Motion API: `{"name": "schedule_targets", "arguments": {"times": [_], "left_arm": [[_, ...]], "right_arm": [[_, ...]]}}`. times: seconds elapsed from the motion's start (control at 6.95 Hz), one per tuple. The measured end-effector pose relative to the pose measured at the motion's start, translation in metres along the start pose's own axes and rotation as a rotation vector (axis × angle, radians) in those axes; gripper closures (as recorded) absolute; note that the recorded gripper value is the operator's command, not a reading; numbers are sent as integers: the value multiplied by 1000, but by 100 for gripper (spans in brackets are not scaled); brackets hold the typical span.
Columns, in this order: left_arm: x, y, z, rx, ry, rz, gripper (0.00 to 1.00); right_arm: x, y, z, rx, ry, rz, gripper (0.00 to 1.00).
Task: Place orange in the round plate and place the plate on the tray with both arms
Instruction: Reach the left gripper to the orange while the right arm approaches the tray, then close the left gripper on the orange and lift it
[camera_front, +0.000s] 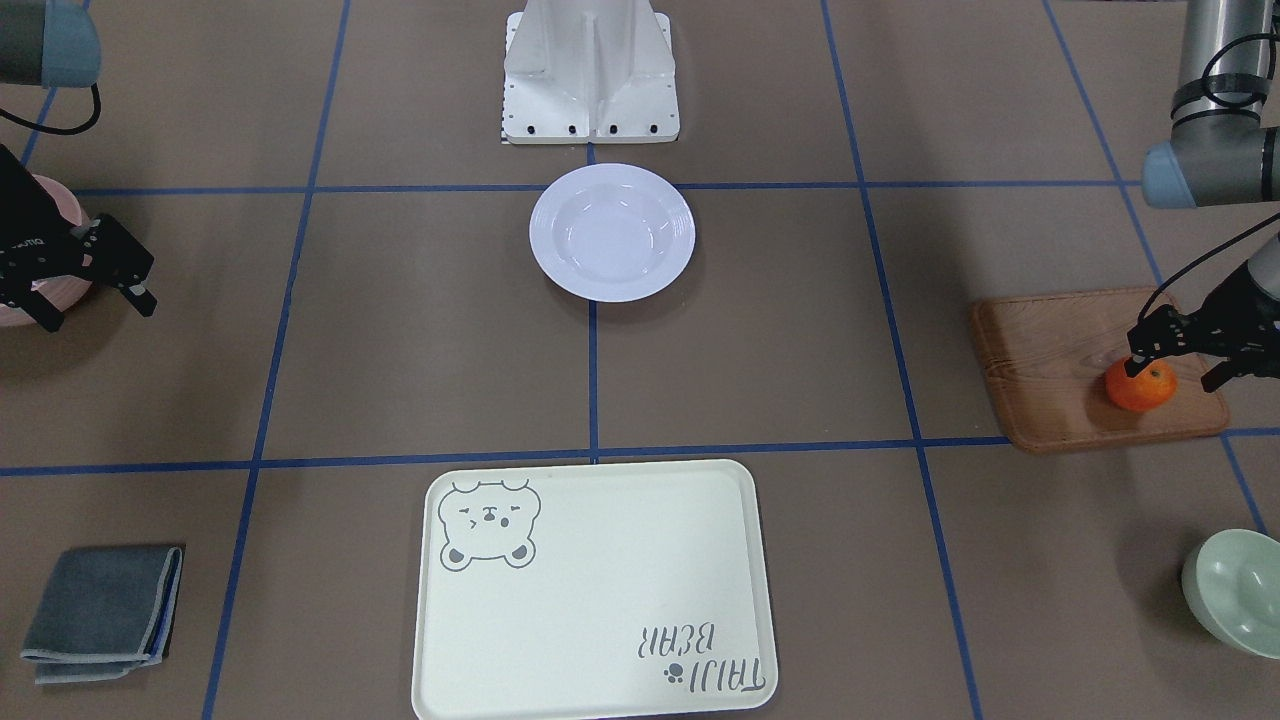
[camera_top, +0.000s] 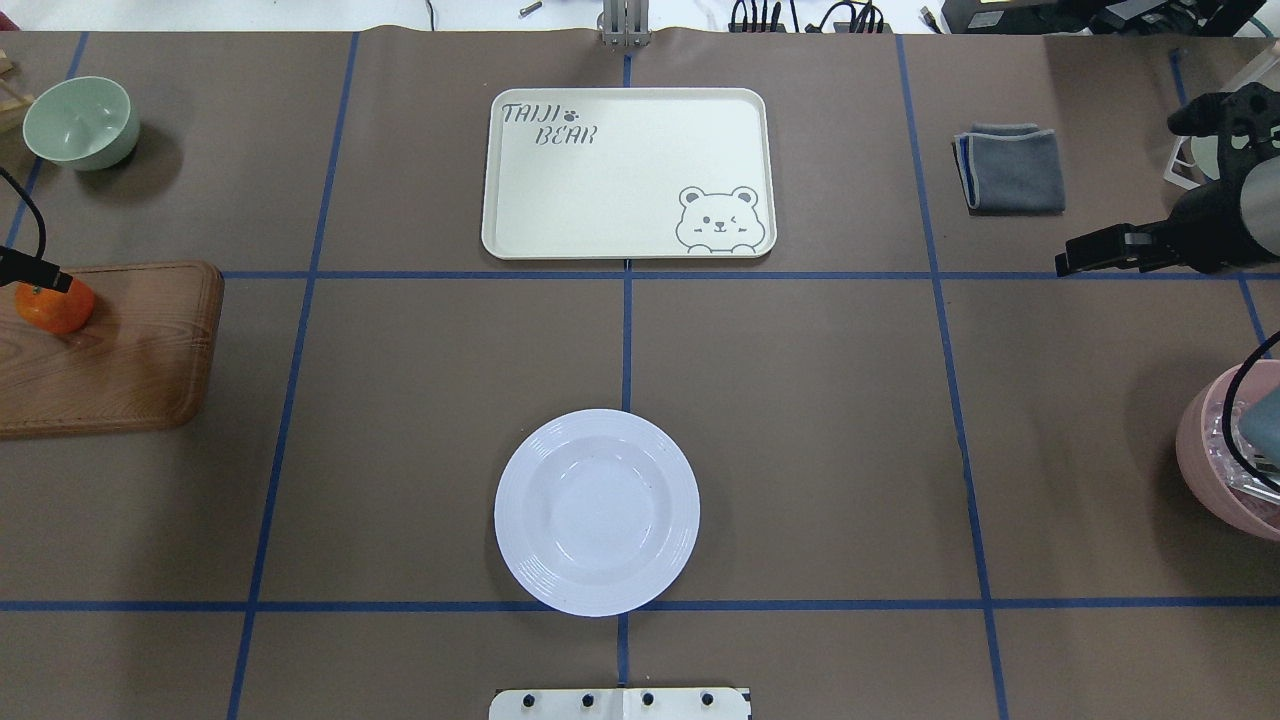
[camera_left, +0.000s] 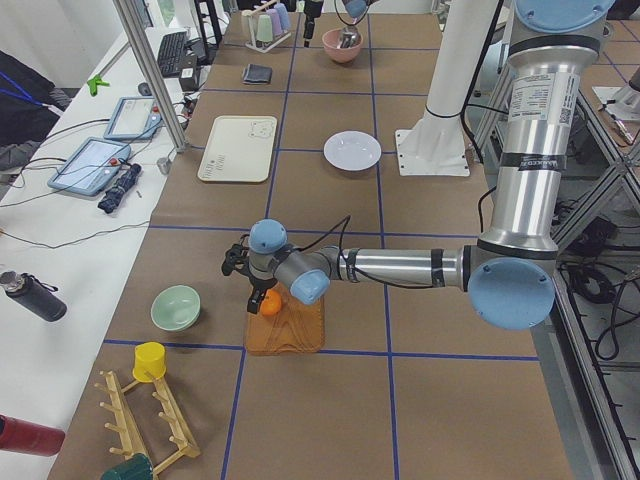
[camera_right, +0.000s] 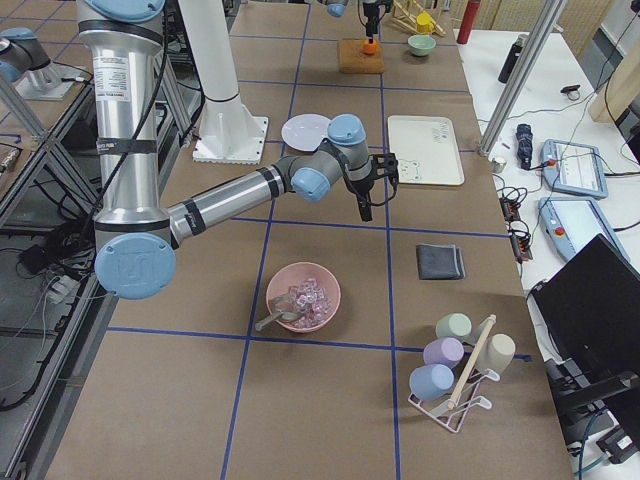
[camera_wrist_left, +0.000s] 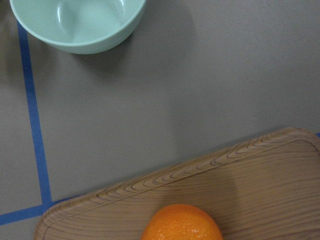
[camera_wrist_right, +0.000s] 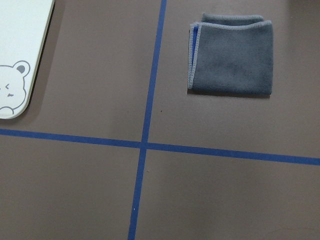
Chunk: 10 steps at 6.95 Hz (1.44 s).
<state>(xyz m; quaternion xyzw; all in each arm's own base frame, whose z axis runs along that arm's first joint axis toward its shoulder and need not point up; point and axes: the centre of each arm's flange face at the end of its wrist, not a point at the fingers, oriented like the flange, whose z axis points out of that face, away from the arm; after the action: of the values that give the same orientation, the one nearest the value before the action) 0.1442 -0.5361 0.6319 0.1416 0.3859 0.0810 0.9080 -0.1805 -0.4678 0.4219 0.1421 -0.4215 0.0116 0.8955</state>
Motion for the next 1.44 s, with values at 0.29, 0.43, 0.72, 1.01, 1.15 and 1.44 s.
{"name": "schedule_targets", "arguments": {"times": [0.29,0.43,0.72,1.01,1.15,1.44], "left_arm": [[6,5,18,-19,-27,14,3],[9,8,25,-29,-31,21,35],[6,15,38,-36,-29,33,100],[14,13,32,-20,-4,51,100],[31,5,18,-11,30,58,100],[100,-32,-41,7,80,-71,100]], "right_arm": [[-1,0,1,2,4,-6,0],[-1,1,3,8,14,-10,0],[-1,1,5,15,24,-13,0],[-1,1,5,17,25,-12,0],[-2,0,5,18,23,-11,0],[-7,0,5,19,14,1,0]]}}
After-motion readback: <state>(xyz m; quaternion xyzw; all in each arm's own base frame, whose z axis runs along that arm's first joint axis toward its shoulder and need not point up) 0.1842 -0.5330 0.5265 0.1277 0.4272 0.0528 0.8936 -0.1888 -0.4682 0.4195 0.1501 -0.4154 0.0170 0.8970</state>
